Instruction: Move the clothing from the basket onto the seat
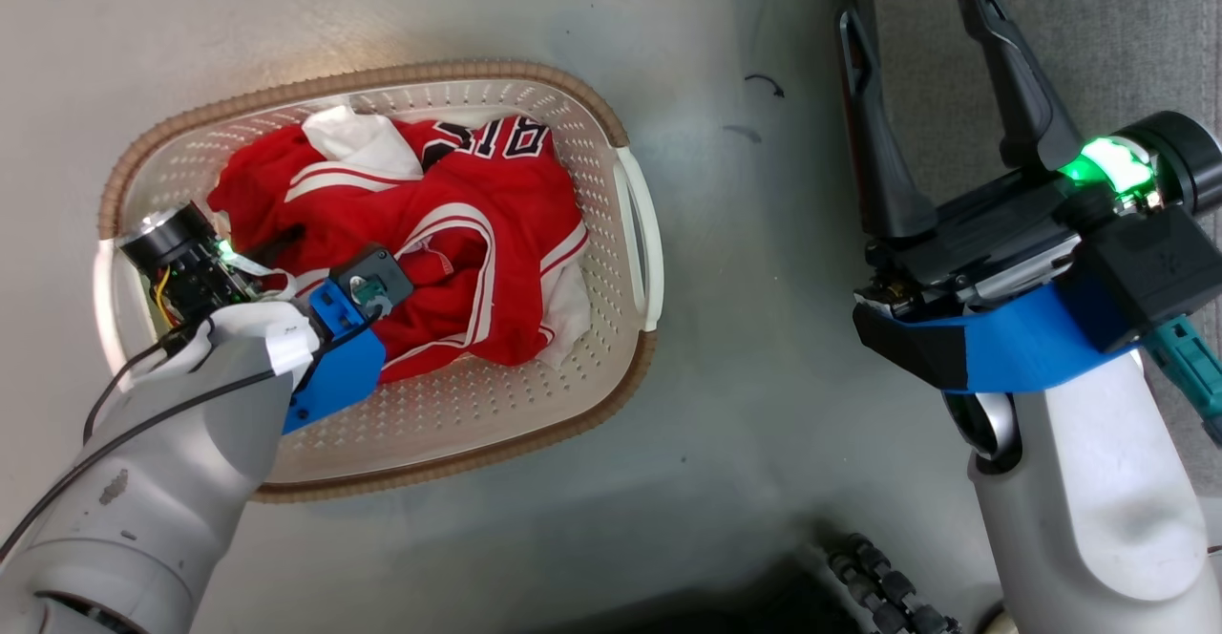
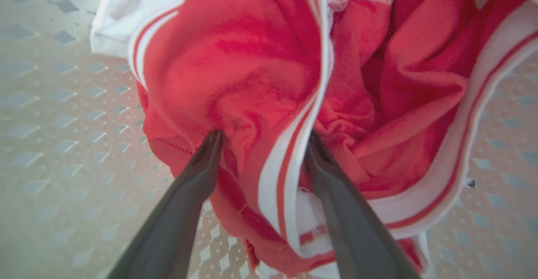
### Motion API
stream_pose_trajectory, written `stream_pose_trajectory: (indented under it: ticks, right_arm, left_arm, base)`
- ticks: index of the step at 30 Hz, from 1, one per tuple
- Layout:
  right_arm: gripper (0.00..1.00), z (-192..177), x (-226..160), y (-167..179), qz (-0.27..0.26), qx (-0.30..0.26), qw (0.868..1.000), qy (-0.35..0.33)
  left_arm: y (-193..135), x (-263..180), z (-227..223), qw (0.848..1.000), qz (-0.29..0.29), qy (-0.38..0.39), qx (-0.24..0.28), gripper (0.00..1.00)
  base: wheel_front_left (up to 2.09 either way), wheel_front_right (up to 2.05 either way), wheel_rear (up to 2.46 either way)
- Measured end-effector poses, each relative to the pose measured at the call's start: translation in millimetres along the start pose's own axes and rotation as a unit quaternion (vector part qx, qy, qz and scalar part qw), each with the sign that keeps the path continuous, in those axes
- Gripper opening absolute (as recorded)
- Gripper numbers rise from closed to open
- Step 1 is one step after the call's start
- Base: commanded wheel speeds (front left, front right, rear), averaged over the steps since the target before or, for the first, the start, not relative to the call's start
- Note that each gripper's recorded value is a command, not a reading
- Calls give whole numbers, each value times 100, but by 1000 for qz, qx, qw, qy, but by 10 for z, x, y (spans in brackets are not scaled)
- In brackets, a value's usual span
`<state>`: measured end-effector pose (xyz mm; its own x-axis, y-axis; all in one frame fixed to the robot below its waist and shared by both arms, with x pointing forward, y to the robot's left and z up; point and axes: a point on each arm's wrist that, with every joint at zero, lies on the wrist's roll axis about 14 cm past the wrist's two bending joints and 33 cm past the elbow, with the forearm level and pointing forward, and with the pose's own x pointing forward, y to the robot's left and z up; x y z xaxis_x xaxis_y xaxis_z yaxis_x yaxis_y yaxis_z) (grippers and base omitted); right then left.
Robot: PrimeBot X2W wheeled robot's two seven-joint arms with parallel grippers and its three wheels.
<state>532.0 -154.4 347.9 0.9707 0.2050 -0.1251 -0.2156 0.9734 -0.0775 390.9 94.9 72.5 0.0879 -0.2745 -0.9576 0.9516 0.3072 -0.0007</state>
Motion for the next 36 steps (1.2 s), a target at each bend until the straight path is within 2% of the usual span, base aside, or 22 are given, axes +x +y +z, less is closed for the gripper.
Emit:
stream_pose_trajectory:
  ticks: [3, 4, 5, 12, 21, 30, 36]
  right_arm:
    - [100, -57, -2, -11, -1, 0, 1000, 5]
    - [100, -72, -5, -18, -2, 0, 1000, 7]
    - [100, -80, -6, -23, -3, 0, 1000, 7]
    - [100, -31, 3, -35, -5, 1, 1000, 2]
    - [100, 290, 15, 5, -2, 3, 1000, -30]
    - [100, 636, -95, 56, -1, 6, 998, -56]
    - [100, 825, -220, 96, -2, 7, 998, -67]
  left_arm:
    - [2, 61, -21, 1000, -3, 8, 0, 100]
    - [-7, 76, -29, 1000, -5, 12, -5, 47]
    - [-24, 88, -29, 1000, -7, 14, -4, 0]
    - [-49, 62, 198, 1000, -5, -26, -5, 0]
    - [-16, -244, 555, 995, 27, -96, -31, 0]
    - [134, -727, 709, 982, 78, -153, -75, 0]
    - [230, -1081, 949, 967, 117, -199, -104, 0]
  base:
    - [0, 0, 0]
    - [0, 0, 0]
    - [0, 0, 0]
    - [0, 0, 0]
    - [0, 0, 0]
    - [0, 0, 0]
    - [0, 0, 0]
